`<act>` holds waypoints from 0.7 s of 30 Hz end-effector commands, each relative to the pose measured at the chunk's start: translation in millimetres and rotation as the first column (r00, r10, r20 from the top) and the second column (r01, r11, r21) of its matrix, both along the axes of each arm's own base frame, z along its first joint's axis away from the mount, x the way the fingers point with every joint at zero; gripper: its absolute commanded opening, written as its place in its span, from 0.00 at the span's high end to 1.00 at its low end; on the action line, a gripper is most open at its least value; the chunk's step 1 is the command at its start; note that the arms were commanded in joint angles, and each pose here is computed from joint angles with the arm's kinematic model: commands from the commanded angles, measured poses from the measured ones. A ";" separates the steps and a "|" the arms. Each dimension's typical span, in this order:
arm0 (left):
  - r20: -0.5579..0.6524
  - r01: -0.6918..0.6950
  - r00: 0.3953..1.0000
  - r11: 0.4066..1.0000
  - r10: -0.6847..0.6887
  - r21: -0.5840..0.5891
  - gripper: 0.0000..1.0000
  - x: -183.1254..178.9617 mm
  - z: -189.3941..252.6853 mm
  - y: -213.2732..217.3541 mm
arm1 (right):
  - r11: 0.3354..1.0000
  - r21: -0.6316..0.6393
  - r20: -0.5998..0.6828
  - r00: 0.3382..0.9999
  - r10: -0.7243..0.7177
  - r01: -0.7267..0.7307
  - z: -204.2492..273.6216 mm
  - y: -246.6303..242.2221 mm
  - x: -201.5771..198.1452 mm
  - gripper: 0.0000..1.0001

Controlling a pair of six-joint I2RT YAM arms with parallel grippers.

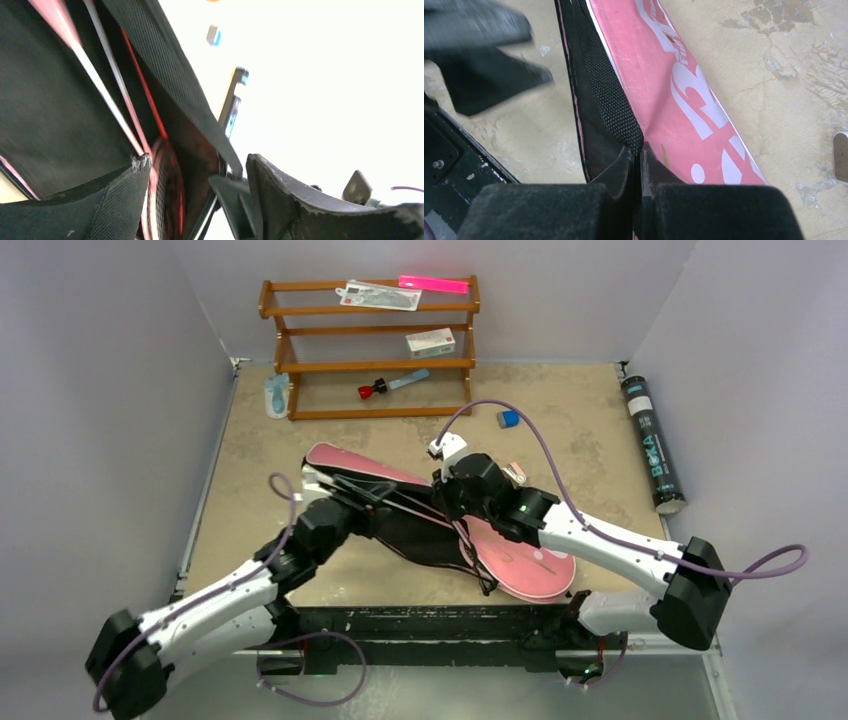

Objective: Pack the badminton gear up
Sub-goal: Place the racket in the racket bag.

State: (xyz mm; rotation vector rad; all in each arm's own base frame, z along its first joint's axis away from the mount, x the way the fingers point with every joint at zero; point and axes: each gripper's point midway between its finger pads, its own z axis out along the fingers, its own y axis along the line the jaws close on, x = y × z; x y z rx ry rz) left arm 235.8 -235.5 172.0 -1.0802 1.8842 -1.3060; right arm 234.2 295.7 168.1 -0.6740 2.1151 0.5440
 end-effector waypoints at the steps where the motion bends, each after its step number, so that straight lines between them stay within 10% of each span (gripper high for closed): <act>1: -0.037 -0.111 0.992 0.981 0.118 0.161 0.36 2.6 -33.3 62.0 | 0.995 0.097 0.082 0.997 -0.007 -0.001 38.8 3.2 5.7 1.00; 10: -0.120 0.016 0.993 0.991 0.000 0.136 0.68 36.1 -46.3 111.2 | 0.995 0.104 0.087 0.996 -0.011 0.002 47.5 1.2 4.5 1.00; 21: -0.126 -0.110 0.984 0.984 0.128 0.144 0.71 53.1 -63.7 145.0 | 0.993 0.118 0.078 0.997 -0.004 -0.005 46.3 5.2 3.9 1.00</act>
